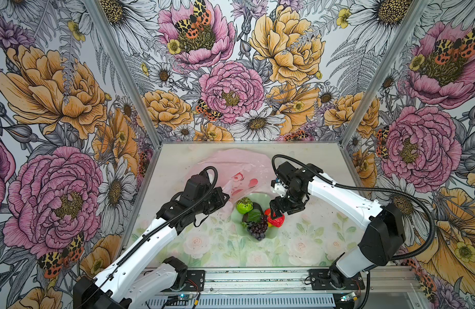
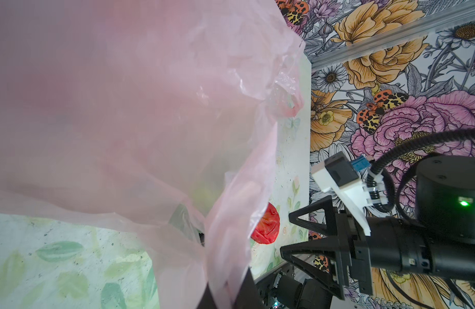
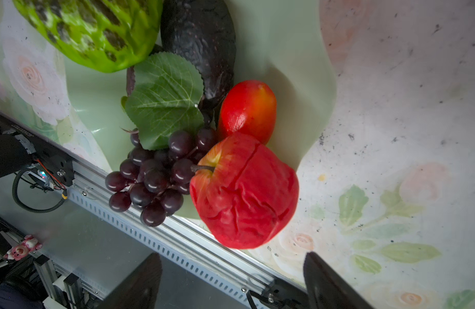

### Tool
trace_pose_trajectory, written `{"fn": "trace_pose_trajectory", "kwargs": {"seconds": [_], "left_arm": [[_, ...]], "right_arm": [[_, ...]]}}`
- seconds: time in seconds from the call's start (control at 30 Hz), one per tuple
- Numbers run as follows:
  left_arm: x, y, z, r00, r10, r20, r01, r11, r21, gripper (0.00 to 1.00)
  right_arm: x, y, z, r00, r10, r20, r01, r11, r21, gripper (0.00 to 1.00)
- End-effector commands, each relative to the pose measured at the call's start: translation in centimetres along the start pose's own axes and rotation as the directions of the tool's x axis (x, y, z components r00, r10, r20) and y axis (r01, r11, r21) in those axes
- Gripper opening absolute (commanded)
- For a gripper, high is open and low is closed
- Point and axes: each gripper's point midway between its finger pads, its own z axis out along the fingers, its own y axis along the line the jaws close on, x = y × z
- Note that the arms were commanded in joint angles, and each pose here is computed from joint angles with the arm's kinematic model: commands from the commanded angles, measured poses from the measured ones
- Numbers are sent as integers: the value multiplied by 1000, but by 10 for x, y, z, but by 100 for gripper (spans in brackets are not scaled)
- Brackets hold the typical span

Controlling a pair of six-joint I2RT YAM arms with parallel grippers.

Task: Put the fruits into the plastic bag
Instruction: 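Release the peach and move the right gripper back over the bowl, then lower the right gripper and grasp the red apple in the bowl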

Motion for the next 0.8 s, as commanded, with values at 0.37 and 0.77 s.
{"fn": "trace_pose_trajectory", "kwargs": {"seconds": [0.37,0.77], "left_arm": [[1,3,-5,999,-26,21,26,1000,-2,0],[1,1,1,1000,-12,-14,12,1000,0,0]], "right_arm": [[-15,-1,26,1000,8,-8,-8,1000,-10,86],[-16,-10,42,999,31,-39,-30,999,16,88]]}}
